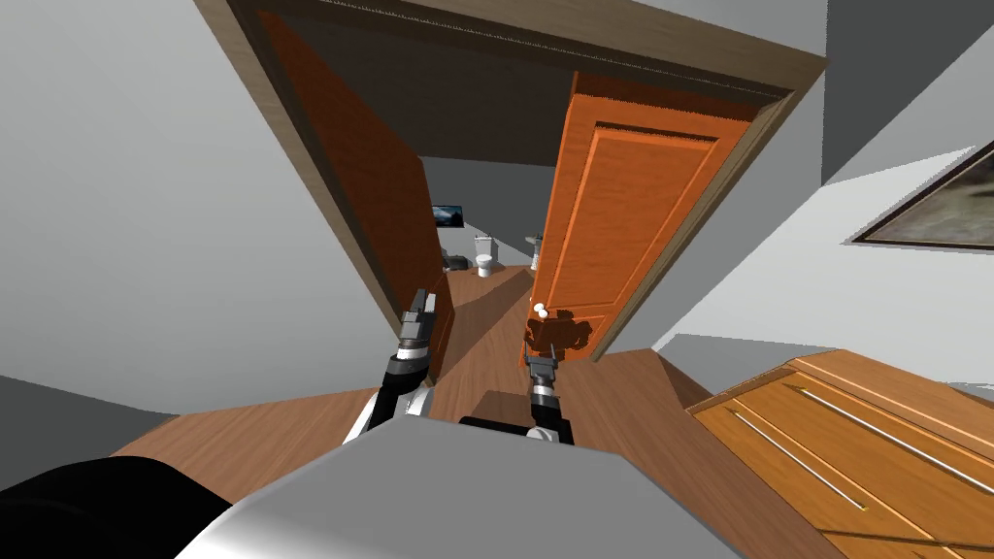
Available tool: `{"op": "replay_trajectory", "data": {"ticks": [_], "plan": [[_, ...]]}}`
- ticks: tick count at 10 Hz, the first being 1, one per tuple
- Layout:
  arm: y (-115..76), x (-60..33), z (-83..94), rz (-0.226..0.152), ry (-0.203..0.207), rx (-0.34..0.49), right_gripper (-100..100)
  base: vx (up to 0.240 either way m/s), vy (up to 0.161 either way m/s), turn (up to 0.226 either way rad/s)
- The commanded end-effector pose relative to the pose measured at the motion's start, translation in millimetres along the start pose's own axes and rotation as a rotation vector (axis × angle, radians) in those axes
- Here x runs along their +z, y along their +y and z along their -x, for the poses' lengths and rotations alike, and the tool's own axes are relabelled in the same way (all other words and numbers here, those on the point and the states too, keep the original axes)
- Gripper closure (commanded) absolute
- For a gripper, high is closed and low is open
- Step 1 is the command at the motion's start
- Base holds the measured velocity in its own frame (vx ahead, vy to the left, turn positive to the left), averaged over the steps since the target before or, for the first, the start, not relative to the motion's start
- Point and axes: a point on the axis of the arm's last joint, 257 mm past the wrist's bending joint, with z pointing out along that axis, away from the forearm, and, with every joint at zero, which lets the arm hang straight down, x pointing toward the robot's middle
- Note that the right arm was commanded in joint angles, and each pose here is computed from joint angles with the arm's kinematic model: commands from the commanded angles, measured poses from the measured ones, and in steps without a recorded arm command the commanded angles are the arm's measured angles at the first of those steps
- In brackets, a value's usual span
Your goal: Push the door open
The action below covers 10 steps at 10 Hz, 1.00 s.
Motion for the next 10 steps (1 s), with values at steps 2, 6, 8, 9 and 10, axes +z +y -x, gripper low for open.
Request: {"op": "replay_trajectory", "data": {"ticks": [2,6,8,9,10], "plan": [[-5.1,-4.9,14.9,-0.004,-0.028,0.032,-100,0.058,-0.088,0.130],[-11.5,-19.0,40.6,-0.008,-0.084,0.087,-100,0.064,-0.103,0.184],[-12.8,-23.8,48.9,-0.008,-0.103,0.103,-100,0.068,-0.135,0.128],[-13.3,-26.1,52.8,-0.008,-0.111,0.110,-100,0.055,-0.117,0.133],[-13.9,-30.3,59.8,-0.007,-0.127,0.121,-100,0.067,-0.128,0.179]]}}
